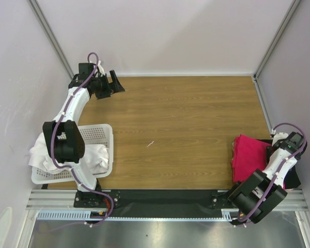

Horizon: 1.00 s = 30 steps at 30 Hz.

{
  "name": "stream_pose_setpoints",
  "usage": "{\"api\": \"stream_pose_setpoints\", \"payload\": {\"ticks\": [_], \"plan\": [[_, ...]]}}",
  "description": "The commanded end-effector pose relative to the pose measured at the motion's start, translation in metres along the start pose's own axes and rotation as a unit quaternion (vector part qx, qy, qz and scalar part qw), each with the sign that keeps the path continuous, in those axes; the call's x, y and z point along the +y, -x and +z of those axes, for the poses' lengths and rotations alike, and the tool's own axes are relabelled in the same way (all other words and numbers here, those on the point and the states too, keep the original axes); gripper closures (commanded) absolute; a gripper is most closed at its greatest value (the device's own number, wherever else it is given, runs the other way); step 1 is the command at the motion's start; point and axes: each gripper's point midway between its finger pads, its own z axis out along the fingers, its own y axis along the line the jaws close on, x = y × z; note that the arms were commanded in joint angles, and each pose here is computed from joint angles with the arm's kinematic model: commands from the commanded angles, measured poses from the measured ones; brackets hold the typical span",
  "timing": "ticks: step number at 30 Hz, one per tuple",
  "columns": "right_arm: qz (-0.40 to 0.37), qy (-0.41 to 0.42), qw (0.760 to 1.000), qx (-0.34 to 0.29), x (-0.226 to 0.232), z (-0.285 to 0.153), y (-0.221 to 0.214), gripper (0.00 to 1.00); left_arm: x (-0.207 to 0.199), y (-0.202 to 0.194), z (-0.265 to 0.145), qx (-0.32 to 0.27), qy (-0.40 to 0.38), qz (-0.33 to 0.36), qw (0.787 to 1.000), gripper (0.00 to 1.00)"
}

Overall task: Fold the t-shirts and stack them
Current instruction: Neatly place the folded tshirt to the corner

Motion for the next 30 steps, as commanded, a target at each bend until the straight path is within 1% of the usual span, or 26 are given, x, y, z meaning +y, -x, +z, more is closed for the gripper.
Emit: {"api": "stream_pose_setpoints", "payload": {"ticks": [1, 3, 4, 6, 8, 11, 13, 18, 21, 30], "plan": [[-0.007, -0.043, 0.999, -0.010, -0.017, 0.002, 0.001, 0.58, -0.008, 0.015, -0.003, -0.015, -0.008, 0.018, 1.000, 0.00], [-0.008, -0.052, 0.999, -0.008, -0.019, 0.000, -0.001, 0.66, -0.008, 0.017, -0.004, -0.017, -0.008, 0.019, 1.000, 0.00], [-0.009, -0.055, 0.998, -0.008, -0.020, -0.001, -0.001, 0.74, -0.019, 0.012, 0.000, -0.010, -0.017, 0.027, 0.999, 0.00], [-0.012, -0.063, 0.998, -0.006, -0.024, -0.005, -0.001, 0.80, -0.020, 0.012, 0.000, -0.011, -0.018, 0.027, 0.999, 0.00], [-0.012, -0.066, 0.998, -0.013, -0.027, -0.010, 0.004, 0.83, -0.020, 0.012, 0.001, -0.010, -0.018, 0.027, 0.999, 0.00], [-0.019, -0.077, 0.997, -0.017, -0.036, -0.018, 0.010, 0.94, -0.021, 0.013, 0.002, -0.010, -0.021, 0.026, 0.999, 0.00], [-0.022, -0.084, 0.996, -0.017, -0.041, -0.022, 0.013, 1.00, -0.021, 0.013, 0.002, -0.010, -0.022, 0.027, 0.999, 0.00], [-0.031, -0.113, 0.993, -0.015, -0.055, -0.029, 0.018, 1.00, -0.021, 0.014, 0.001, -0.011, -0.022, 0.028, 0.999, 0.00], [-0.039, -0.117, 0.992, -0.024, -0.060, -0.034, 0.028, 1.00, -0.022, 0.014, 0.001, -0.011, -0.024, 0.028, 0.999, 0.00], [-0.069, -0.134, 0.988, -0.028, -0.069, -0.037, 0.040, 1.00, -0.022, 0.014, 0.001, -0.011, -0.024, 0.027, 0.999, 0.00]]}}
